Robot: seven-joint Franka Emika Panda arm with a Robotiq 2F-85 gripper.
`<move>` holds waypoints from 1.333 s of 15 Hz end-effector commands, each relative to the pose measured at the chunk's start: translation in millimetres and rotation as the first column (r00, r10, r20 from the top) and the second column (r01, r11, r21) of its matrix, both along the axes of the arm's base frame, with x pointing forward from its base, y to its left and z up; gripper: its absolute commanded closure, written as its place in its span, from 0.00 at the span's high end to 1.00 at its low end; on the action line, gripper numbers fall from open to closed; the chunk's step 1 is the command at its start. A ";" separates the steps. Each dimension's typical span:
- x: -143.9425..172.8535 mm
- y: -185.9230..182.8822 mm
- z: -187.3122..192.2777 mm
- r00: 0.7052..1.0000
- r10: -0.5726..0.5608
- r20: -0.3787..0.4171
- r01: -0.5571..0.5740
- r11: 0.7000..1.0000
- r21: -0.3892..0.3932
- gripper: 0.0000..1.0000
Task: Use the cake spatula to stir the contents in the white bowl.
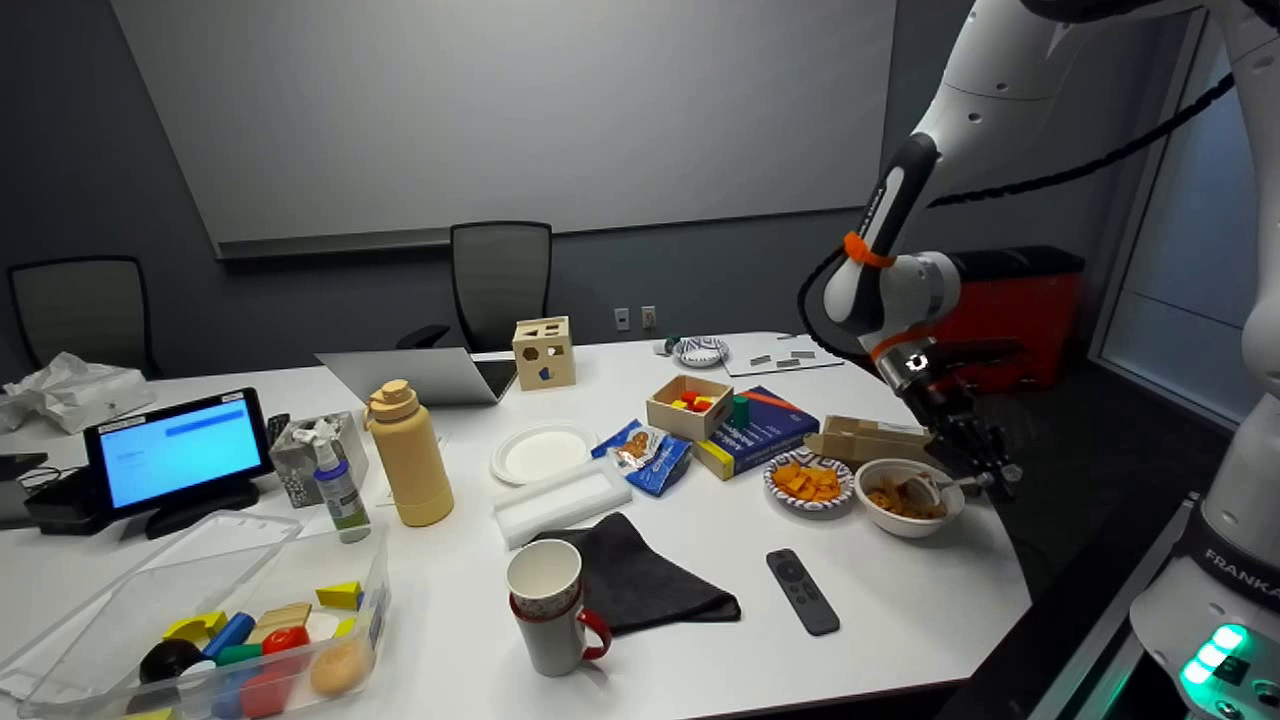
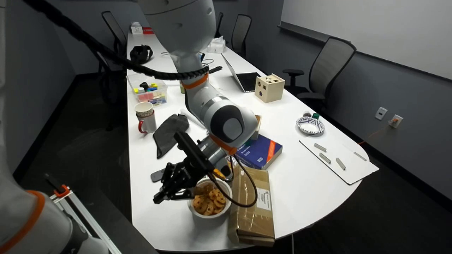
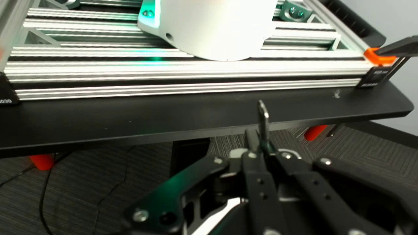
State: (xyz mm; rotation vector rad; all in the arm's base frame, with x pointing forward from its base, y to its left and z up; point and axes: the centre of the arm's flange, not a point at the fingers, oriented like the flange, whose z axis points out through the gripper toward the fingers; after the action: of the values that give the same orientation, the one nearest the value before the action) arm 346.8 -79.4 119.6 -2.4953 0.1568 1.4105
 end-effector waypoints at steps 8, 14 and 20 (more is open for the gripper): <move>-11.8 -2.8 29.3 0.984 0.036 -0.173 -0.032 0.999 0.025 0.01; -10.5 -6.3 51.7 0.993 0.035 -0.115 -0.034 0.999 0.010 0.01; -2.5 -7.8 27.1 0.995 0.026 -0.097 -0.024 1.000 0.019 0.01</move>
State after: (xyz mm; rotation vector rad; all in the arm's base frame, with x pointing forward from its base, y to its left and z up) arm 340.8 -85.4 157.3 -2.4274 0.1311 1.5469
